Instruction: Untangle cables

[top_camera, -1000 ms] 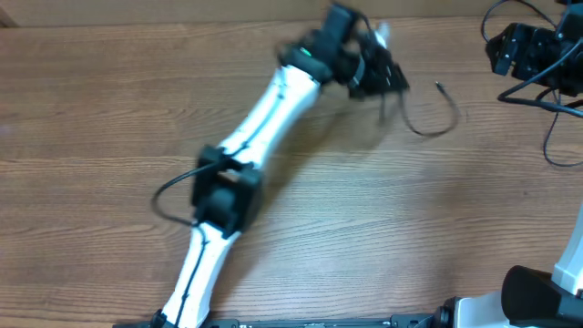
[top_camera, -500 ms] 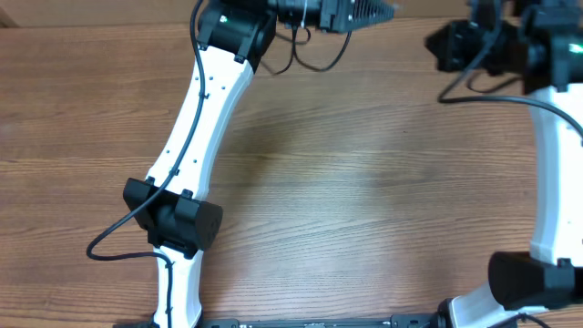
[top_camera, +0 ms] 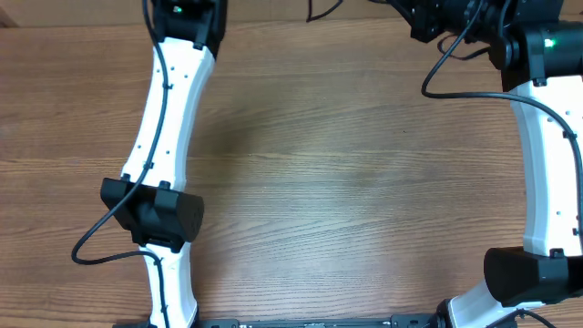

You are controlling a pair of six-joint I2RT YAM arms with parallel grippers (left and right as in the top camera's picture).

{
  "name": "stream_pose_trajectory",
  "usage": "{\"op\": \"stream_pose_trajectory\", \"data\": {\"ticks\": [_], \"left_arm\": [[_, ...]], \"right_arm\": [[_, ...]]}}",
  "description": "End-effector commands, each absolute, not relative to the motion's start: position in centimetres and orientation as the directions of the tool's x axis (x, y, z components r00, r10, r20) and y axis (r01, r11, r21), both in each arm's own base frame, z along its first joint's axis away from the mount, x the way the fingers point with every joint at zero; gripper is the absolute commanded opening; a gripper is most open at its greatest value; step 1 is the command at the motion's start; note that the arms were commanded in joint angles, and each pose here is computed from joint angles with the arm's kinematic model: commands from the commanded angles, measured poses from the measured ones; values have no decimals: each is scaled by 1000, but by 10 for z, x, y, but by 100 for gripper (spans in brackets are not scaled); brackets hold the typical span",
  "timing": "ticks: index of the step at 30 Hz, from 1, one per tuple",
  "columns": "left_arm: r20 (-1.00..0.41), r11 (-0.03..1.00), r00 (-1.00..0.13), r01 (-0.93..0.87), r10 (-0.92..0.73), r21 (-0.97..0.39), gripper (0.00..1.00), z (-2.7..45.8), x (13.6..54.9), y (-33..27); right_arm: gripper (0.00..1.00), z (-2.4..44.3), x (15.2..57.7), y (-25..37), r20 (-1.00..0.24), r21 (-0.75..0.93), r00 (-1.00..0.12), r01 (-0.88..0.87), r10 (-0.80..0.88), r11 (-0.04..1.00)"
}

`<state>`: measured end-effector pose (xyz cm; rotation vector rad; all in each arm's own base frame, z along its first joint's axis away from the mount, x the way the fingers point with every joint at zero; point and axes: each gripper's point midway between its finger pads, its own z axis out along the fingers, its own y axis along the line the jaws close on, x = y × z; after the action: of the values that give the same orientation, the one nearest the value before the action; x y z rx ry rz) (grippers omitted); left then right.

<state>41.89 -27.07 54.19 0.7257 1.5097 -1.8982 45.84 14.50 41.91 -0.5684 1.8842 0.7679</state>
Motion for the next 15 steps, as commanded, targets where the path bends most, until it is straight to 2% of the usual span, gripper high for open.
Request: {"op": "stream_pose_trajectory", "data": {"ticks": [1,7,15], "left_arm": [[-655,-192,-742,670,-144,-717,4,558,415,-266],[-640,-196,-753,658,-153,-727,4,560,416,-265],[-568,-233,-793,609,-221,-758,4,574,423,-261]], "right_arm": [[4,447,435,164,-944,252,-327,-801,-44,544],[4,473,403,188,-974,202,-223,-927,-32,314],[4,472,399,228,-984,160,-172,-964,-40,215]]}}
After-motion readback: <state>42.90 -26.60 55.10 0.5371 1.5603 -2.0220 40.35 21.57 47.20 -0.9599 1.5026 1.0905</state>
